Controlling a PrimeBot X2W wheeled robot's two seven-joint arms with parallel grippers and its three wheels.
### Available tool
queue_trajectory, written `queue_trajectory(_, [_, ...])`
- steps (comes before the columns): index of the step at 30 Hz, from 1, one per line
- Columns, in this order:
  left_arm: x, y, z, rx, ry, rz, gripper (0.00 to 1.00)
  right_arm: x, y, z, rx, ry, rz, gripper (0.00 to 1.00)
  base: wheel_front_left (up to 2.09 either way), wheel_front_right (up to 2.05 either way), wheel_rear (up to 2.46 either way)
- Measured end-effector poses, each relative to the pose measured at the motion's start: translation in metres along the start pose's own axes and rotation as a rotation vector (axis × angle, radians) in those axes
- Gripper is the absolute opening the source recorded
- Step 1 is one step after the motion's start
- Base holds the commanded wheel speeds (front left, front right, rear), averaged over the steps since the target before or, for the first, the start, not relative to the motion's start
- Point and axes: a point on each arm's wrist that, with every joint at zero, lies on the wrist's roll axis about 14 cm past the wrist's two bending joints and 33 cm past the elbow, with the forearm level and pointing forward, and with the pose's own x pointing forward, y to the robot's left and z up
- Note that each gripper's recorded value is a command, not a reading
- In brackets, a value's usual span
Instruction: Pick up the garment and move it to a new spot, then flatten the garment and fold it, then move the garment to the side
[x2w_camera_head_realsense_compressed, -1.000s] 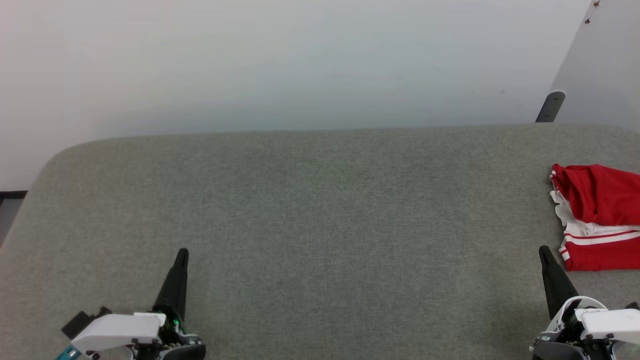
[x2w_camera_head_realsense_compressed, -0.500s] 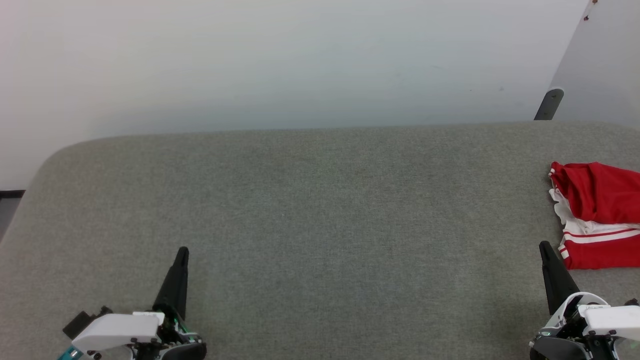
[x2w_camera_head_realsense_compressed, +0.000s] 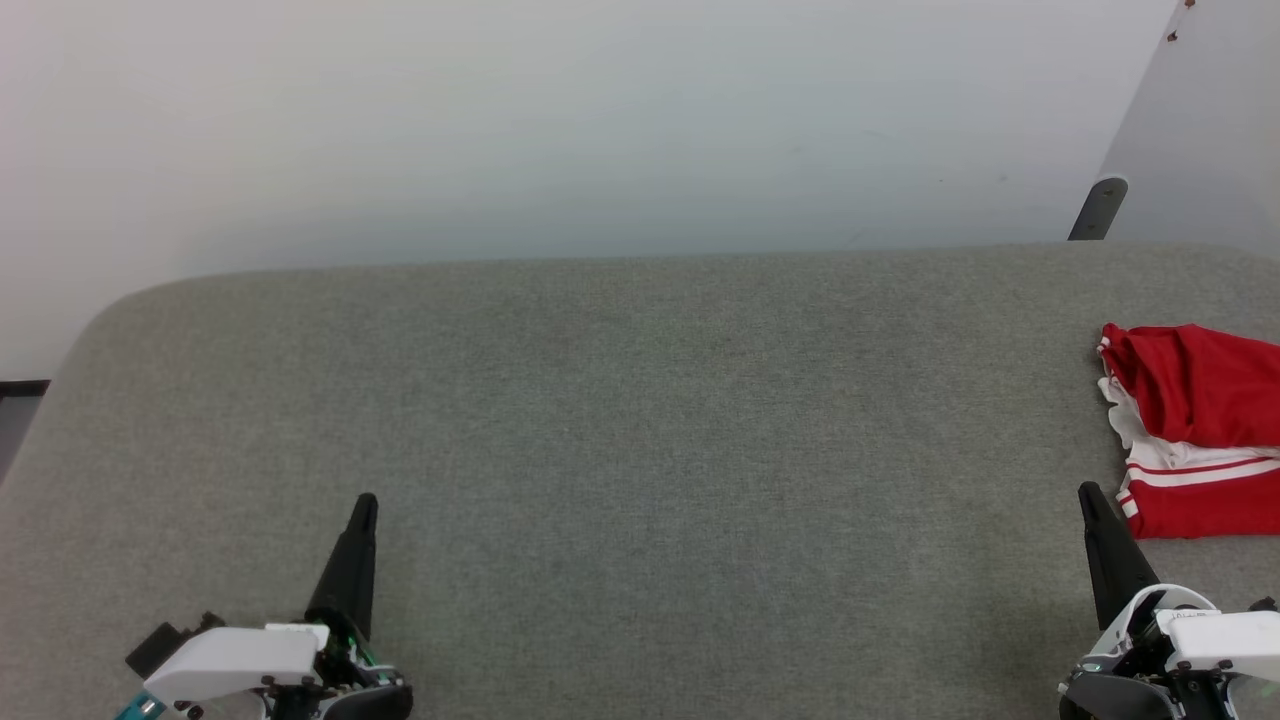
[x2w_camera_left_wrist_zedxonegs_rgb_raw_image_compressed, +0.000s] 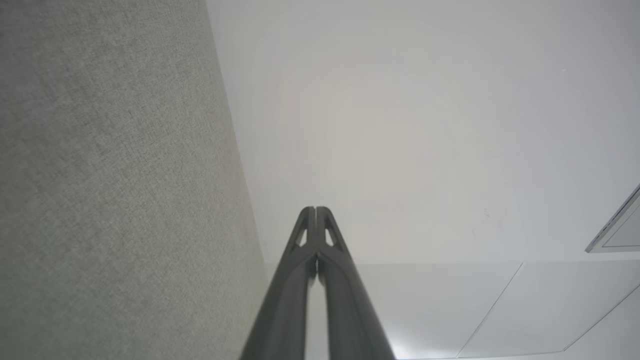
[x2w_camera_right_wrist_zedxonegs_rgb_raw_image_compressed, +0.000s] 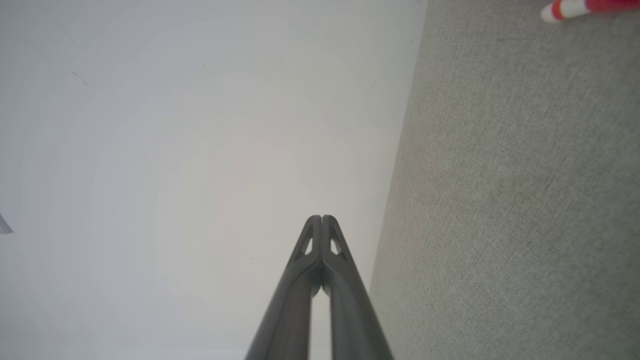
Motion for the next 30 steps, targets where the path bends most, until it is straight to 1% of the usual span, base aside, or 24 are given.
queue_trajectory(30, [0.0000, -0.0001, 0.0000, 0.000, 0.000, 0.000, 0.00, 0.0000, 0.0000, 0.0000, 0.000, 0.000, 0.000, 0.00, 0.00, 0.00, 0.00])
